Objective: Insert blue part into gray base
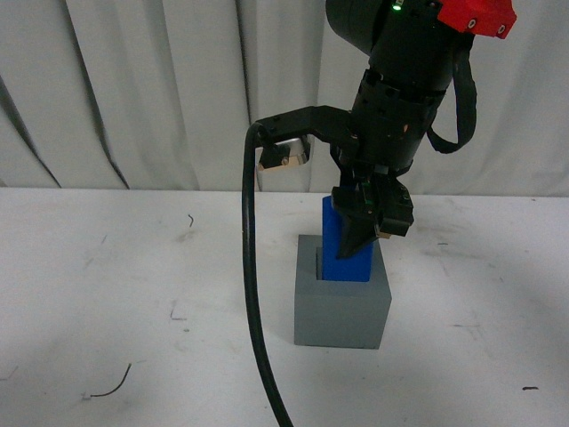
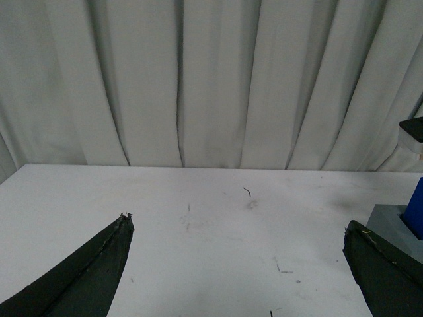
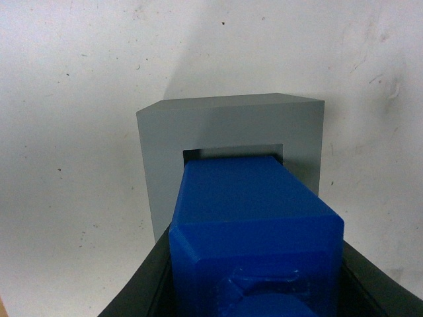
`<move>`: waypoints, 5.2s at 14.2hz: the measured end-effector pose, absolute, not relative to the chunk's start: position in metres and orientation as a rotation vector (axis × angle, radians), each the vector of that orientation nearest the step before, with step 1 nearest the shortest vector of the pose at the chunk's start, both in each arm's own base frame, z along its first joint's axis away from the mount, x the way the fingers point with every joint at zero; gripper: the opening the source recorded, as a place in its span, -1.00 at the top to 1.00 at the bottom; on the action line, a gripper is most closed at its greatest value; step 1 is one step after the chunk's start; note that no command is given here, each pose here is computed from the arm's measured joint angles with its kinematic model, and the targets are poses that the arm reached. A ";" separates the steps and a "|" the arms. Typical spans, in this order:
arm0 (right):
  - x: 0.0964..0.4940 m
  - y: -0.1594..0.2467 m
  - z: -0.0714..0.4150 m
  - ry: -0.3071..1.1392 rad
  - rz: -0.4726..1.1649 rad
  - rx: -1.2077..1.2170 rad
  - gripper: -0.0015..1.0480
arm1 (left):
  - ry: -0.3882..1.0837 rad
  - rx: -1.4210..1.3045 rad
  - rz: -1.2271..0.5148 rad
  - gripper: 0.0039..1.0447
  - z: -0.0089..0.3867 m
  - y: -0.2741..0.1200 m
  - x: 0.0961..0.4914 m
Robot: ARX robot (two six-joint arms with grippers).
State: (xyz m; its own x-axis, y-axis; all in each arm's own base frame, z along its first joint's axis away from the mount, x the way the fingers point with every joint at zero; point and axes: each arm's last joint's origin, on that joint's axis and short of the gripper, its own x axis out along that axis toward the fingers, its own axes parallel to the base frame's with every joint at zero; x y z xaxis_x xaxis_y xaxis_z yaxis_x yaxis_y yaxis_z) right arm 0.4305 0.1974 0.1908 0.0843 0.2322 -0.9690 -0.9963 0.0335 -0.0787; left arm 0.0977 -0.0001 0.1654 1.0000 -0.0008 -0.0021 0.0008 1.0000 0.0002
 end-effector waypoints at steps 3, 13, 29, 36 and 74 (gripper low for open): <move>0.428 0.199 0.190 0.984 1.225 -1.049 0.10 | 0.002 0.000 -0.001 -0.88 0.165 0.000 0.098; 0.425 0.195 0.177 1.032 1.228 -0.975 -0.35 | 0.002 0.000 -0.001 -0.88 0.165 0.000 0.098; 0.419 0.038 0.285 0.253 0.829 -0.947 -0.88 | 0.002 0.000 0.000 -0.88 0.165 0.000 0.098; 0.346 0.006 0.310 -0.060 0.370 -0.679 -0.70 | 0.002 0.000 -0.001 -0.88 0.165 0.000 0.098; 0.097 0.000 0.167 -0.006 0.000 -0.015 0.74 | 0.002 0.000 -0.001 -0.88 0.165 0.000 0.098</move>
State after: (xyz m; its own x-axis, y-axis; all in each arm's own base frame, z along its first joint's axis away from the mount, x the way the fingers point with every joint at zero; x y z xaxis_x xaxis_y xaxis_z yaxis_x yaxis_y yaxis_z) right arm 0.0971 0.0000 0.1675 1.0000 -0.0004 0.0063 0.0005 0.9999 -0.0147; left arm 0.0977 -0.0001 0.1654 1.0000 -0.0008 -0.0021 0.0008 1.0000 0.0002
